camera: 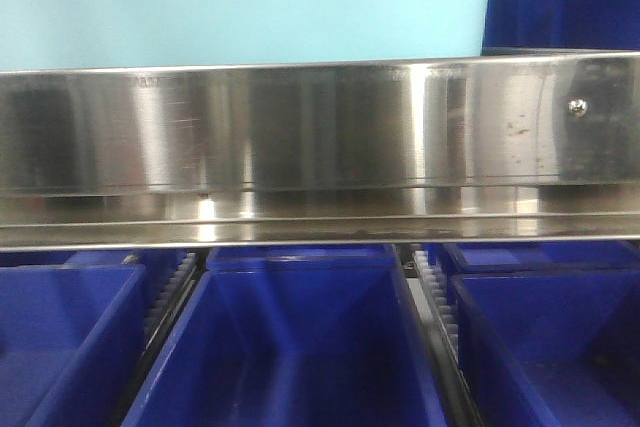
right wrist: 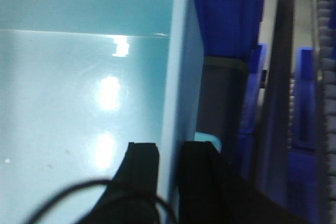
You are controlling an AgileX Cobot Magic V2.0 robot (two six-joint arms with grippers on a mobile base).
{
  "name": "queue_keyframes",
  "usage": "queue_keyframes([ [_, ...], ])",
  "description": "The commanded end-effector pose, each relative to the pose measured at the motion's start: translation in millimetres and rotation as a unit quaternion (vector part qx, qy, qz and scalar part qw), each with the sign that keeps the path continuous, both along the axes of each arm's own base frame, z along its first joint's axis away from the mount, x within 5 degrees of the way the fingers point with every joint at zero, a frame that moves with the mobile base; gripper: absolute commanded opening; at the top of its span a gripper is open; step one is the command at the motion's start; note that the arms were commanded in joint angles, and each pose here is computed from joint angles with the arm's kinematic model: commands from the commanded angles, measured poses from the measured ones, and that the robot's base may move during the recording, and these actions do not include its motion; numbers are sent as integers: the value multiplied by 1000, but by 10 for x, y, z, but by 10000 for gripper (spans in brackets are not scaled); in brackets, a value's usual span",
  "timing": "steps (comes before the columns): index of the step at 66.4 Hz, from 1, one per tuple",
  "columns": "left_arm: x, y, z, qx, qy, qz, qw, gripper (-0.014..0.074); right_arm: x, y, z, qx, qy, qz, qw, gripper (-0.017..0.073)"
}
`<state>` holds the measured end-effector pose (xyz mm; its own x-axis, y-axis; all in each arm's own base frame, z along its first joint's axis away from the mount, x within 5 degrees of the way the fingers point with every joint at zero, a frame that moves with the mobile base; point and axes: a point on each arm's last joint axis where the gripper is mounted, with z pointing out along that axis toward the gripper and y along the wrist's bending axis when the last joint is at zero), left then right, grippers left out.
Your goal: Move two blue bins to right shelf middle
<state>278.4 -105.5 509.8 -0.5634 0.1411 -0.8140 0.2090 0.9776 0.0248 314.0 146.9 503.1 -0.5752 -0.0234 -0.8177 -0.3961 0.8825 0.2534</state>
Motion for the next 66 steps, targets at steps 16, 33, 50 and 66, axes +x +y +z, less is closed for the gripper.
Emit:
queue_keyframes([
  [16,108,130,-202,-5,37,-6,999,-111,66,201,-50,51,14,6,999,-153],
  [33,194,99,-463,7,68,-7,998,-111,133,201,-220,8,55,-1,998,-153],
  [50,240,96,-629,20,84,-4,996,-111,175,186,-268,1,64,-21,998,-153],
  [66,243,101,-627,25,81,-4,996,-111,262,229,-446,-3,116,-35,993,-153],
])
